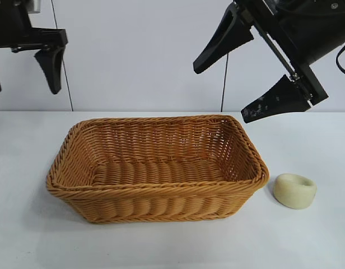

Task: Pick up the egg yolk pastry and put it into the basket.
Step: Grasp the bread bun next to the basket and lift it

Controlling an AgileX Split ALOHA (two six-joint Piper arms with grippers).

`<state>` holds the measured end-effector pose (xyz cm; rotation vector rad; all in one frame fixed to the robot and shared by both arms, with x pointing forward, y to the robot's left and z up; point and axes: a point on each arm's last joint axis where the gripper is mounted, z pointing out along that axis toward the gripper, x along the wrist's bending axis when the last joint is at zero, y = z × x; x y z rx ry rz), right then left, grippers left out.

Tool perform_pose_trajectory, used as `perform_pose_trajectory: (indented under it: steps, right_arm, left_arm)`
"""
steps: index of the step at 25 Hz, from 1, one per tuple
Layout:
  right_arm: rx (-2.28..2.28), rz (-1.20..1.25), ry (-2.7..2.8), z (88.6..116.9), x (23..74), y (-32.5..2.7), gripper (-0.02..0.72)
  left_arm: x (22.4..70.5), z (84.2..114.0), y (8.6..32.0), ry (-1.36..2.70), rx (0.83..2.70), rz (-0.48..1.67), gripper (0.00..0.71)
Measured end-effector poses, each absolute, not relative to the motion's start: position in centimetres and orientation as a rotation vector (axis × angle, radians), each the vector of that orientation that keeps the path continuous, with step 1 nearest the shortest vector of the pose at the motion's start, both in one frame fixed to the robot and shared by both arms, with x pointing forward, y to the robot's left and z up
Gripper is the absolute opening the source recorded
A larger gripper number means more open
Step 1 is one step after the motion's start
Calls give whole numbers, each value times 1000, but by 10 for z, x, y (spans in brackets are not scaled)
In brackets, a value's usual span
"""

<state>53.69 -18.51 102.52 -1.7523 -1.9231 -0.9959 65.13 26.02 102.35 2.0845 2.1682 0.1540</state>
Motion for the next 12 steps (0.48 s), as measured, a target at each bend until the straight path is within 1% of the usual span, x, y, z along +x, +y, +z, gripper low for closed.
perform_pose_trajectory:
  steps: [2, 6, 11, 12]
  right_arm:
    - [-1752, -996, -1923, 1025, 537, -185, 695]
    - [-1752, -996, -1923, 1025, 537, -185, 695]
    - [-1751, -995, -1923, 1025, 537, -185, 695]
    - [-1751, -995, -1923, 1025, 537, -185, 695]
  left_arm:
    - [649, 1025, 260, 2163, 2088, 156, 695]
    - [630, 1043, 262, 2150, 2076, 175, 695]
    - [573, 1079, 268, 2104, 2062, 222, 695]
    - [559, 1081, 269, 2099, 2072, 220, 695]
